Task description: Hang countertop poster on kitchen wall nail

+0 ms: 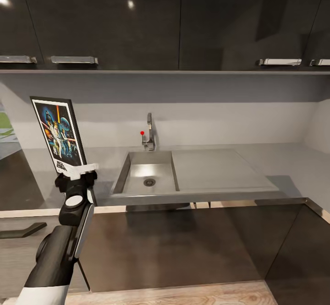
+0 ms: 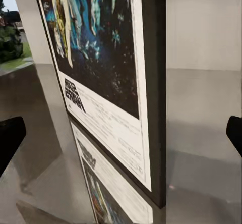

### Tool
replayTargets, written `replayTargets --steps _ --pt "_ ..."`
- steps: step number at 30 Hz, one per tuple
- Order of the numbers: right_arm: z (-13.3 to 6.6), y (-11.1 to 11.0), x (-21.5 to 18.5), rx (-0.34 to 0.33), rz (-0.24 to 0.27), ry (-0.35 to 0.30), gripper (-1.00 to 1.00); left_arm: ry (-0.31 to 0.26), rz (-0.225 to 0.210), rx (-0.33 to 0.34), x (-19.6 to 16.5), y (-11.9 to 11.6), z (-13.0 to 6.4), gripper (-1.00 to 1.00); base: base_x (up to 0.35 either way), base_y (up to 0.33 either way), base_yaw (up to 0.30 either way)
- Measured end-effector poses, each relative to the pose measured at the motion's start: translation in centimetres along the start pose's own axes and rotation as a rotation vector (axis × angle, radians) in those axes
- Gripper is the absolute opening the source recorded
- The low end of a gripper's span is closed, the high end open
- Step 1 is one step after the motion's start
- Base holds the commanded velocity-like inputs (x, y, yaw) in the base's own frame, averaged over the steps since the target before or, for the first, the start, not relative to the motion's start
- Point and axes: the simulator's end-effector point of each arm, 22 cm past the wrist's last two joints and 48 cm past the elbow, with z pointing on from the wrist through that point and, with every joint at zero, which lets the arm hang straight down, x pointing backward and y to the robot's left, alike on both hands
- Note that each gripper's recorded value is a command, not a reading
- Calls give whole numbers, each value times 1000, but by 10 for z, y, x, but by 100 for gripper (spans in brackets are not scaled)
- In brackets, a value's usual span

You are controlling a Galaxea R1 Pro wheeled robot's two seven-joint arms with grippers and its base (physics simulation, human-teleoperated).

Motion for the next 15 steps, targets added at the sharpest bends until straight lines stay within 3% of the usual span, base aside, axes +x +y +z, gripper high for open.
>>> replayTargets --steps 7,15 --pt "0 -2 0 2 -1 1 100 -55 -8 -13 -11 4 1 100 0 0 0" --pt "0 -2 0 3 -2 0 100 -60 -9 -5 -12 3 2 100 0 0 0"
